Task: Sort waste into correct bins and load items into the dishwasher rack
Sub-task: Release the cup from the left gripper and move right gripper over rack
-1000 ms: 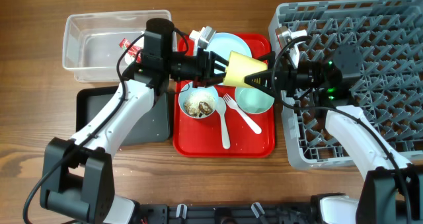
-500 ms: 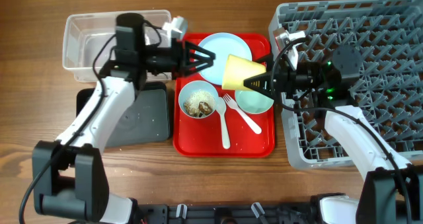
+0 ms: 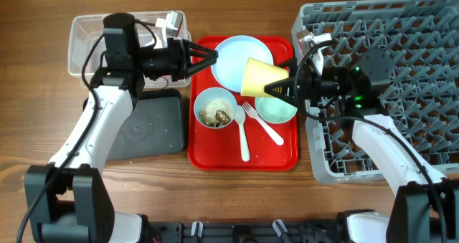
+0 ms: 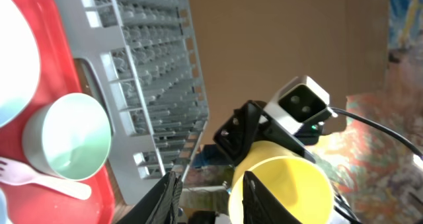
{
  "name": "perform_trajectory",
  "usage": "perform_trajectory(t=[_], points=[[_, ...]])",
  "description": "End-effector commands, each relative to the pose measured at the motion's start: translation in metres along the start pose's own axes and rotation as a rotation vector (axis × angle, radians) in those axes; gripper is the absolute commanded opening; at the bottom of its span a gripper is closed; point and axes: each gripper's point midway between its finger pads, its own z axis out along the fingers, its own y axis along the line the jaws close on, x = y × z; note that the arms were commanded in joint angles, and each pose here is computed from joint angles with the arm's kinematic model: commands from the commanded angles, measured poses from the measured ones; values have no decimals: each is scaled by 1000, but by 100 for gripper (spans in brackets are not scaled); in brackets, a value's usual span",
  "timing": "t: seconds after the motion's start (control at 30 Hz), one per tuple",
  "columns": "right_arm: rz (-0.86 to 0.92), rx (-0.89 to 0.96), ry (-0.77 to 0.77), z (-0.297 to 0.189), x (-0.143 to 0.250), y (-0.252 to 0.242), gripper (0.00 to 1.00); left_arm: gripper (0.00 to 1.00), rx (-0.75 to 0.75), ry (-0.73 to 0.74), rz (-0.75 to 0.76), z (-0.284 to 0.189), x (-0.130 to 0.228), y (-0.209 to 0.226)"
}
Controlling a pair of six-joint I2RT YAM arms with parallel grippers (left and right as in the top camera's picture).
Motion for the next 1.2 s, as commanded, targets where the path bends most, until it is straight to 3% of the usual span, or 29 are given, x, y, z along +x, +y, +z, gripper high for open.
perform_trajectory(t=[0.0,0.1,0.23,0.37,0.57,0.7,0.93,1.1,1.17], points=[[-65,73,-85,0,-22,-6,4,31,-120,-79,93,-5,-8,20],[-71,270,-223,-9,-41,-43,4,30,-382,-138,55,-18,-5,71],[-53,449,-256,-21,-39,-78,4,29,-483,-156,35,-29,1,81],[-9,588,-195,-30,-39,-98,4,29,-496,-177,87,-34,0,69],[11,681,-143,-40,-71,-80,4,29,-562,-204,83,-43,2,71],[80,866,-55,-66,-63,-84,4,29,-585,-199,96,-46,3,74],[249,1193,42,-139,-45,-77,4,29,-593,-203,97,-46,3,75],[419,1511,34,-231,-29,-58,4,29,-593,-202,96,-46,3,75],[464,1559,21,-250,-22,-55,4,29,-593,-202,96,-46,3,75]])
